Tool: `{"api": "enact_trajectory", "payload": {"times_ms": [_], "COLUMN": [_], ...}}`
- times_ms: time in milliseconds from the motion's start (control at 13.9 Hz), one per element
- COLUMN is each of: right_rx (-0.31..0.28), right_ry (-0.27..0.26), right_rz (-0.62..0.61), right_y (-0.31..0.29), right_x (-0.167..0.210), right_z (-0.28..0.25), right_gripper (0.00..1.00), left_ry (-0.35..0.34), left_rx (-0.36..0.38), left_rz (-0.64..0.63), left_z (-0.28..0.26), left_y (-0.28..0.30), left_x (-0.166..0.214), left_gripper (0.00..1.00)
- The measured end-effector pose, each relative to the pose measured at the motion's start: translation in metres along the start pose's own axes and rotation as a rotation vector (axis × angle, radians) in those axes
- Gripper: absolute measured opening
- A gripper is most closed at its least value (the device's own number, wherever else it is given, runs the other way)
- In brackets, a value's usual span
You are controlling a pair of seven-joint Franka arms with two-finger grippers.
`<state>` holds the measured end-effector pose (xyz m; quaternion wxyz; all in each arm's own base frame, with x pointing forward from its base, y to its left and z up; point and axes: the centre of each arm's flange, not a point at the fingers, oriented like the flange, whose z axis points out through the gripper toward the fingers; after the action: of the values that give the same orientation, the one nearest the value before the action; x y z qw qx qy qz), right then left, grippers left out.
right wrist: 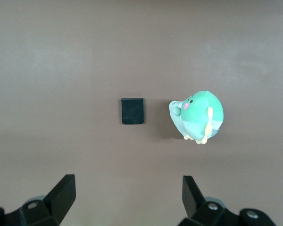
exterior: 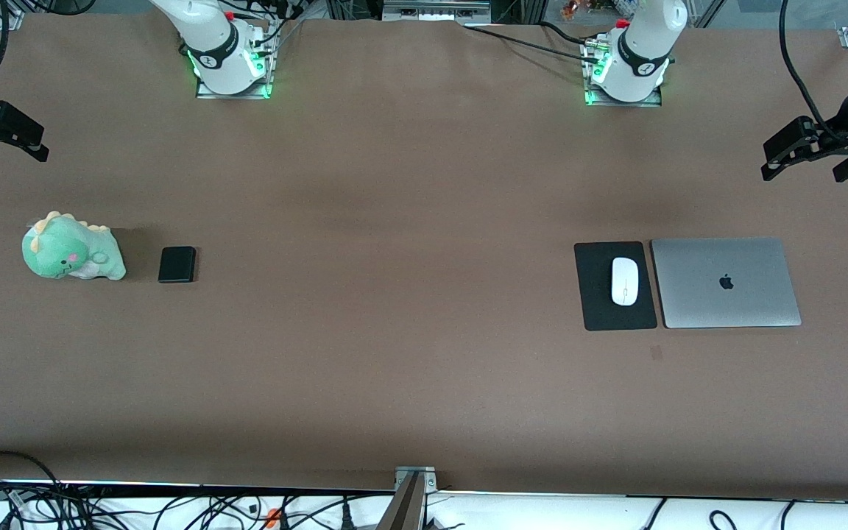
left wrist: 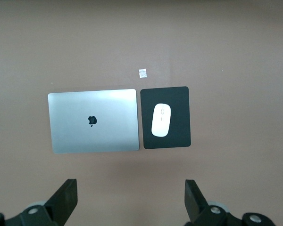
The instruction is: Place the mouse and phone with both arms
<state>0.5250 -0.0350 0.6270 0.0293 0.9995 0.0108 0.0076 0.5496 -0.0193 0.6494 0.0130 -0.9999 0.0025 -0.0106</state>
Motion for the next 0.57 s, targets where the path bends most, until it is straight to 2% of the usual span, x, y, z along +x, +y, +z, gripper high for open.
{"api": "enact_trajectory", "payload": {"times_ms": [574], "right_rx": [0.019], "right_ry": [-0.005], "right_rz": [0.006], "right_y": [-0.0044], "right_x": [0.001], "right_z": [0.002], "right_gripper": [1.0], "left_ry": [0.0], "left_rx": [0.0], "left_rz": [0.0], "left_z": [0.0], "left_y": [0.0], "left_x": [0.0], "left_gripper": [1.0]}}
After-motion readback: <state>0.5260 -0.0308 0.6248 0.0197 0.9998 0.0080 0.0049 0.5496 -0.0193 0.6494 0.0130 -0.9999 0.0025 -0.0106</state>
